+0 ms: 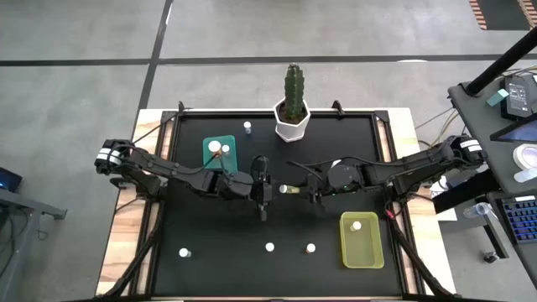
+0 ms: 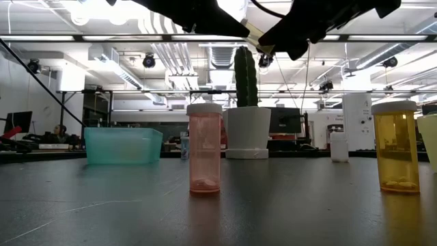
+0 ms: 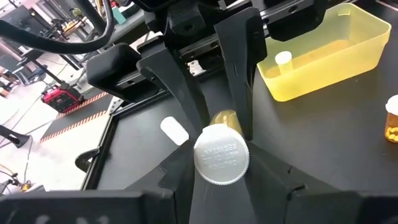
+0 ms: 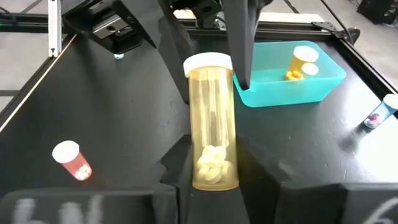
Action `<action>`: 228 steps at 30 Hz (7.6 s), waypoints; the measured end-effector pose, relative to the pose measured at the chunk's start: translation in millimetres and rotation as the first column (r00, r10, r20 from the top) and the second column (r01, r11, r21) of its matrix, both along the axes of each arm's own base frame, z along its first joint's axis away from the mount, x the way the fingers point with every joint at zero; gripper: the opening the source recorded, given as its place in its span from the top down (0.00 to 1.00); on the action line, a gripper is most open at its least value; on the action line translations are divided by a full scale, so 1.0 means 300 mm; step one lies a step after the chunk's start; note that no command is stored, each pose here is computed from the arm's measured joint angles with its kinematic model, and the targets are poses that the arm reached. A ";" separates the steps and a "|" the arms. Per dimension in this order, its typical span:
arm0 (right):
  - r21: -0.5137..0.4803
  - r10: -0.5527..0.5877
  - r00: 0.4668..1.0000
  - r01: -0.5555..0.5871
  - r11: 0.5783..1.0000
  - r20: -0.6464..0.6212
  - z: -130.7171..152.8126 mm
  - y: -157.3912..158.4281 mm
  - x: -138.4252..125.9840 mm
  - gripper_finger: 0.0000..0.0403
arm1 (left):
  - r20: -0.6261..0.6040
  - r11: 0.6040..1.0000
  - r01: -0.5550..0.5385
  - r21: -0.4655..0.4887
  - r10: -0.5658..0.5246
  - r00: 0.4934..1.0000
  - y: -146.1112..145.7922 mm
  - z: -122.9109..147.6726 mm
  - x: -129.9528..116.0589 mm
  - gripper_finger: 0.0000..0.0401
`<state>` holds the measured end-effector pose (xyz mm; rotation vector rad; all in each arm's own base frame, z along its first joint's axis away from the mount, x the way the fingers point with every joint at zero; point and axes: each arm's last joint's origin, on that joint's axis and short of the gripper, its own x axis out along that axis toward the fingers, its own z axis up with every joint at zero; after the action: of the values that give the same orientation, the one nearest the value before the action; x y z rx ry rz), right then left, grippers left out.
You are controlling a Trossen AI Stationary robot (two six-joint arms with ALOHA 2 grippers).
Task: Pick and place medicine bottles into bin by pill shape (circle, oval)
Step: Put the yellow tablet bottle into the yellow bin
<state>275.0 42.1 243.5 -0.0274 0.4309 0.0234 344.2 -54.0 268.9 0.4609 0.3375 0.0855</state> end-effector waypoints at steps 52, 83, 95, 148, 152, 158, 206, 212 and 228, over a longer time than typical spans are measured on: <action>-0.113 0.044 0.837 0.022 0.993 0.546 -0.080 -0.017 -0.120 0.75 | 0.514 0.972 0.145 -0.188 -0.028 0.857 0.041 -0.036 -0.122 0.44; -0.116 0.044 0.835 0.025 0.993 0.549 -0.063 -0.009 -0.071 0.75 | 0.633 0.931 0.269 -0.246 -0.056 0.772 0.060 -0.104 0.081 0.58; -0.117 0.044 0.837 0.023 0.993 0.545 -0.066 -0.009 -0.071 0.75 | 0.631 0.931 0.269 -0.246 -0.057 0.774 0.060 -0.106 0.080 0.82; -0.128 -0.079 0.997 0.080 0.989 0.017 0.141 0.002 0.065 0.46 | 0.253 0.971 0.023 -0.240 0.040 0.967 0.081 -0.113 0.008 0.81; -0.128 -0.080 0.997 0.081 0.988 0.017 0.141 0.002 0.065 0.49 | 0.255 0.971 0.024 -0.239 0.039 0.966 0.081 -0.111 0.008 0.81; -0.129 -0.080 0.997 0.081 0.988 0.014 0.138 0.002 0.066 0.57 | 0.256 0.972 0.024 -0.235 0.038 0.966 0.081 -0.110 0.009 0.81; 0.277 -0.025 0.940 0.125 0.953 -0.339 0.181 0.168 -0.283 0.72 | 0.208 0.979 0.017 -0.205 0.026 0.978 0.083 -0.079 -0.028 0.50; 0.335 0.026 0.926 0.110 0.936 -0.378 0.160 0.253 -0.374 0.72 | 0.209 0.979 0.017 -0.205 0.027 0.978 0.084 -0.078 -0.029 0.50; 0.291 0.019 0.868 0.146 0.945 -0.497 0.003 0.381 -0.580 0.72 | 0.211 0.978 0.000 -0.208 0.045 0.976 0.085 -0.077 -0.029 0.50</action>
<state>100.9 156.4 244.5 0.3235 0.9409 0.0341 335.5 -28.4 245.7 0.2379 0.1362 0.1206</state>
